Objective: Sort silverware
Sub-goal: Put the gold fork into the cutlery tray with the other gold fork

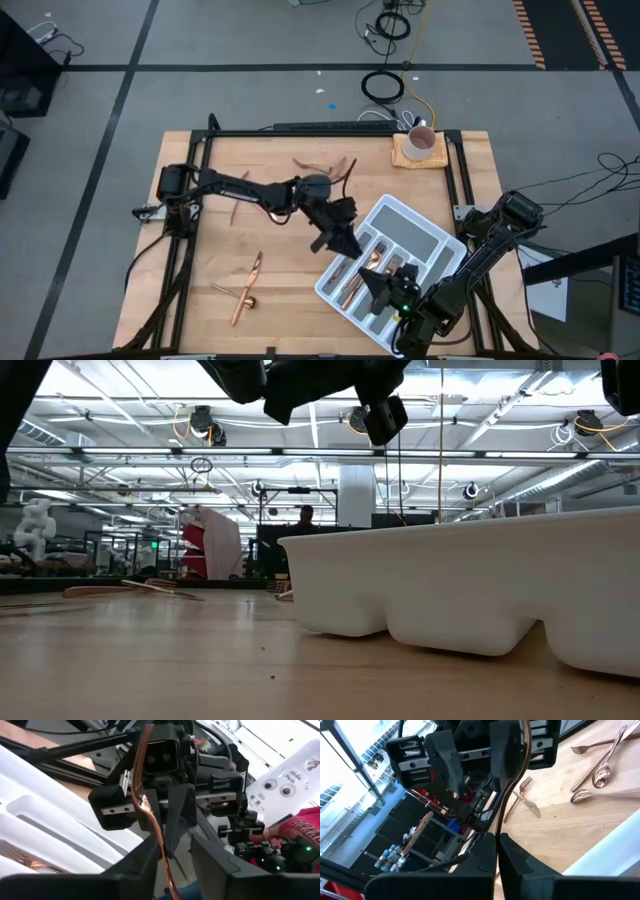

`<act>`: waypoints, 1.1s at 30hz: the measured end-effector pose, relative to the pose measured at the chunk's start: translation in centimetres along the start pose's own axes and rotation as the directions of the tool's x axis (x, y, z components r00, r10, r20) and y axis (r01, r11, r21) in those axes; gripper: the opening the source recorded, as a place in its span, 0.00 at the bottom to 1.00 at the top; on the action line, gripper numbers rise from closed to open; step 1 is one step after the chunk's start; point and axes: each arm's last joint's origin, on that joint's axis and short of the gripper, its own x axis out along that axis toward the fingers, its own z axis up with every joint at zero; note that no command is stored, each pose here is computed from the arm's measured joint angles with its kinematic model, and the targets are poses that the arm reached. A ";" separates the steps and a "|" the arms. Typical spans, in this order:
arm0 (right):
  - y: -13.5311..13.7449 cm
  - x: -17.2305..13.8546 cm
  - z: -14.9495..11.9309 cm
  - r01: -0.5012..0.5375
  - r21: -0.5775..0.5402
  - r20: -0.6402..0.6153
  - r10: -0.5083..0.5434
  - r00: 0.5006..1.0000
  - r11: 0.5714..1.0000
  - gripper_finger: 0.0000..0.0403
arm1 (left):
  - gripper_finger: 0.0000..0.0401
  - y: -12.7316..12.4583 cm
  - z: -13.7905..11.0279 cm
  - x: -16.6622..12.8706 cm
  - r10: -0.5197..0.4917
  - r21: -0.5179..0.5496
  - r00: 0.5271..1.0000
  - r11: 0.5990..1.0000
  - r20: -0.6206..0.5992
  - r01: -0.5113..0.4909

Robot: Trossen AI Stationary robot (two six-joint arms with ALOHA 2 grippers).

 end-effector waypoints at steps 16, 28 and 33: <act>0.6 3.7 0.1 0.068 -0.076 -0.097 -0.075 0.992 0.995 0.00 | 0.46 -1.1 -0.6 1.4 0.024 -0.039 0.999 0.999 0.024 -0.023; 0.7 0.9 0.4 -0.015 -0.080 0.148 0.027 0.989 0.997 0.00 | 0.46 0.4 2.2 -2.7 0.051 -0.109 0.993 0.993 0.106 -0.039; 1.6 0.4 1.4 -0.012 -0.139 0.145 0.032 0.989 0.990 0.00 | 0.46 1.3 2.6 -3.8 0.077 -0.134 0.990 0.989 0.114 -0.062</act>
